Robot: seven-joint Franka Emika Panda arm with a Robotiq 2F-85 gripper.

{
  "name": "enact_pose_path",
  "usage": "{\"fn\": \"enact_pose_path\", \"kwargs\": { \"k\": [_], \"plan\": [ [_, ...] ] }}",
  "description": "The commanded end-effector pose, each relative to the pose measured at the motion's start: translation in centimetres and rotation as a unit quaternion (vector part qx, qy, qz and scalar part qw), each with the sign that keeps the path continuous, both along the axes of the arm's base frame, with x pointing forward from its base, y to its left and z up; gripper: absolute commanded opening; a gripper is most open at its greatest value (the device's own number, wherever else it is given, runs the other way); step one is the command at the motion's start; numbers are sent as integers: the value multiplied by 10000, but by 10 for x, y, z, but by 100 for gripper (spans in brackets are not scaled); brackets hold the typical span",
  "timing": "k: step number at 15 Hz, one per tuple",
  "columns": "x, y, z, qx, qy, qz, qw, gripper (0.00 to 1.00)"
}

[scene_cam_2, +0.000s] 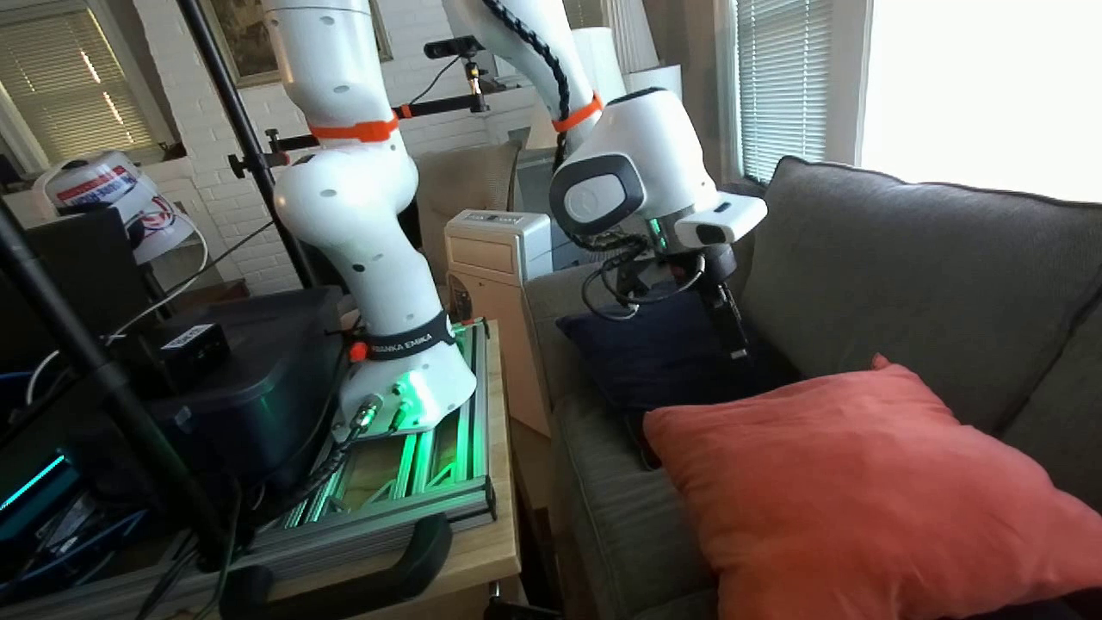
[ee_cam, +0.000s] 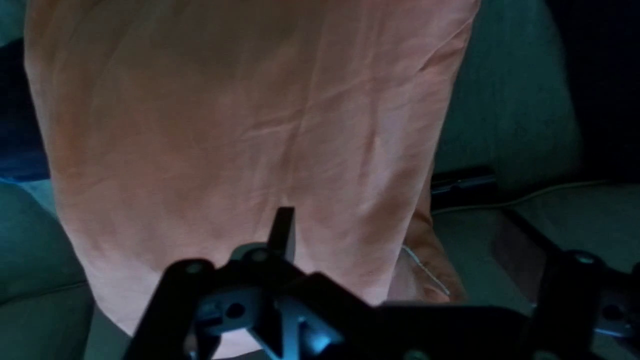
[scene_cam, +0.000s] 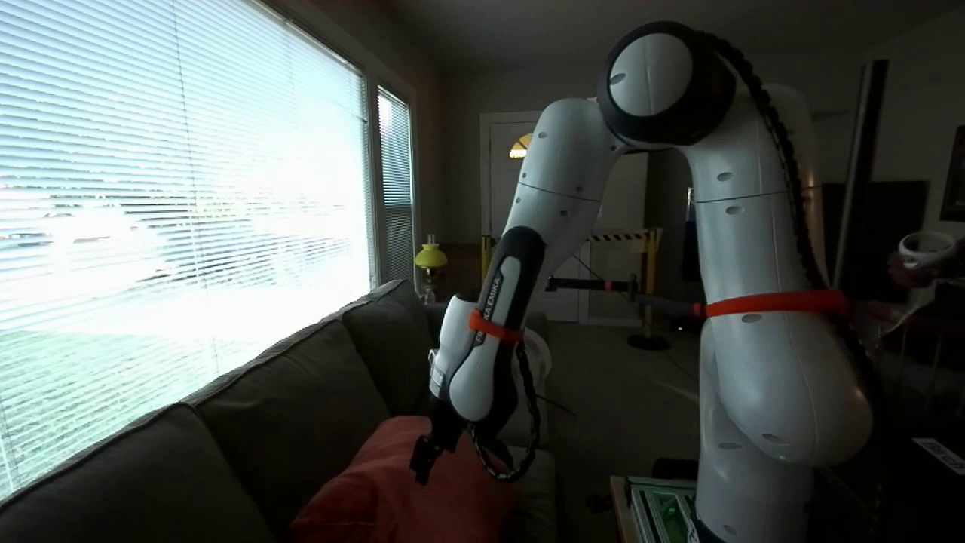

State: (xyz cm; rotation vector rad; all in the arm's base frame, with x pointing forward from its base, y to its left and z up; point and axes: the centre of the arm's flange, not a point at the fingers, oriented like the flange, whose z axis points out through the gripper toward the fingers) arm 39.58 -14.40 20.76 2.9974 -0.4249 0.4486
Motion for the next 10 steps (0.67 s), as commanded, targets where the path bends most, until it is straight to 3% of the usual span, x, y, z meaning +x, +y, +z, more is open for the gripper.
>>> {"fn": "enact_pose_path", "kwargs": {
  "k": [1, 10],
  "plan": [
    [-2, -8, -5, -106, -72, -26, 9999, 100],
    [3, -56, -46, -827, 307, -386, 9954, 100]
  ]
}}
